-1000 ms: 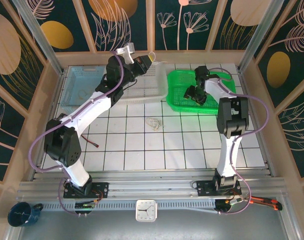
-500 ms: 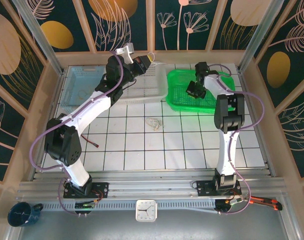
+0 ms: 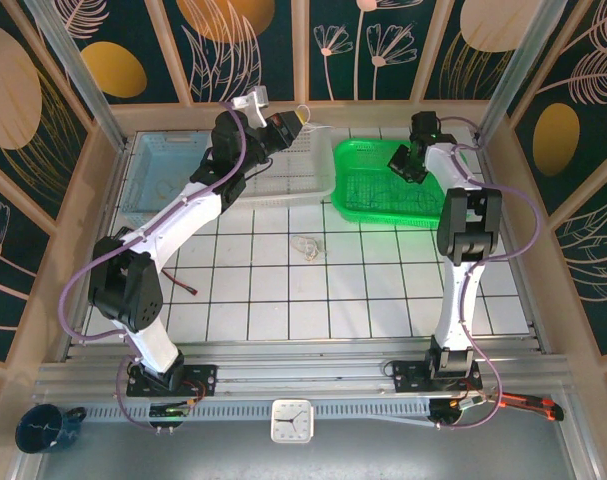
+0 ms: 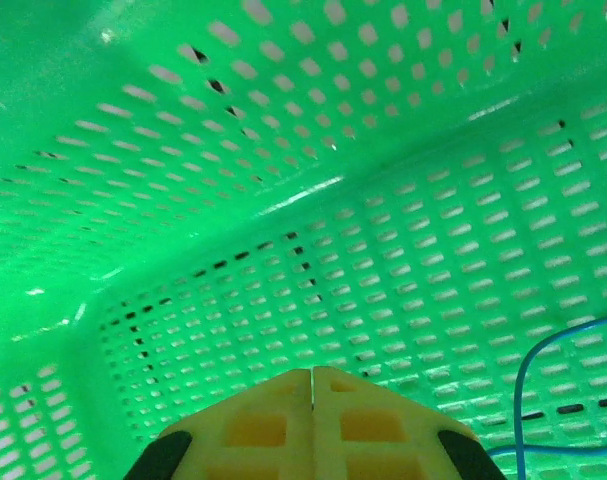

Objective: Untangle the cables

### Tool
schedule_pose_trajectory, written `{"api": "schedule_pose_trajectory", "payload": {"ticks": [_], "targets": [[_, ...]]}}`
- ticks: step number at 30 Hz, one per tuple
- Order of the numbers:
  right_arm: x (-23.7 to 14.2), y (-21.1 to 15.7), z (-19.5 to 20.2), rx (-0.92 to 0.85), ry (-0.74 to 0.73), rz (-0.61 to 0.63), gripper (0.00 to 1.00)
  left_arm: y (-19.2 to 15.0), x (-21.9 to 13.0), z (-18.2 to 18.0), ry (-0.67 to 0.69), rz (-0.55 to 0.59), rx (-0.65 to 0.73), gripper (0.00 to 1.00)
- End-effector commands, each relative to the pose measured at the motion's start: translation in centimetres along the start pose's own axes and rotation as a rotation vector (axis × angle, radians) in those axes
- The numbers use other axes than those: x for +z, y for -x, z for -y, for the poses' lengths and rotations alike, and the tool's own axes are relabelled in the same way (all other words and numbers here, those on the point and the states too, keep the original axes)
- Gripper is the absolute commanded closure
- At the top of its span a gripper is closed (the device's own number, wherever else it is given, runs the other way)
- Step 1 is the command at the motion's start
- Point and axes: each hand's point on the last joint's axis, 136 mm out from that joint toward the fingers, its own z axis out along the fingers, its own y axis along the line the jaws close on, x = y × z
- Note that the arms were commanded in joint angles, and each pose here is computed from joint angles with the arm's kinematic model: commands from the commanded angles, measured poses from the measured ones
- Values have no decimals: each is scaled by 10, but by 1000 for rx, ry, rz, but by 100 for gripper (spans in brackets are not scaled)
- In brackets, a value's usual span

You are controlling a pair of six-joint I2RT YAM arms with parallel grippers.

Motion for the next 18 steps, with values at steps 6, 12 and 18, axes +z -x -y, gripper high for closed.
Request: {"api": "schedule_pose_trajectory", "payload": {"ticks": [6,12,18], "targets": [[-78,52,-58,3,232,199,100,6,-2,0,-23,29,-31,100],[-99,63,-67,9,272,251,100,8,-3,0,-23,39,-37,100],[-84,54,-58,14,256,234,100,6,-3,-1,-24,34,-44,100]]}}
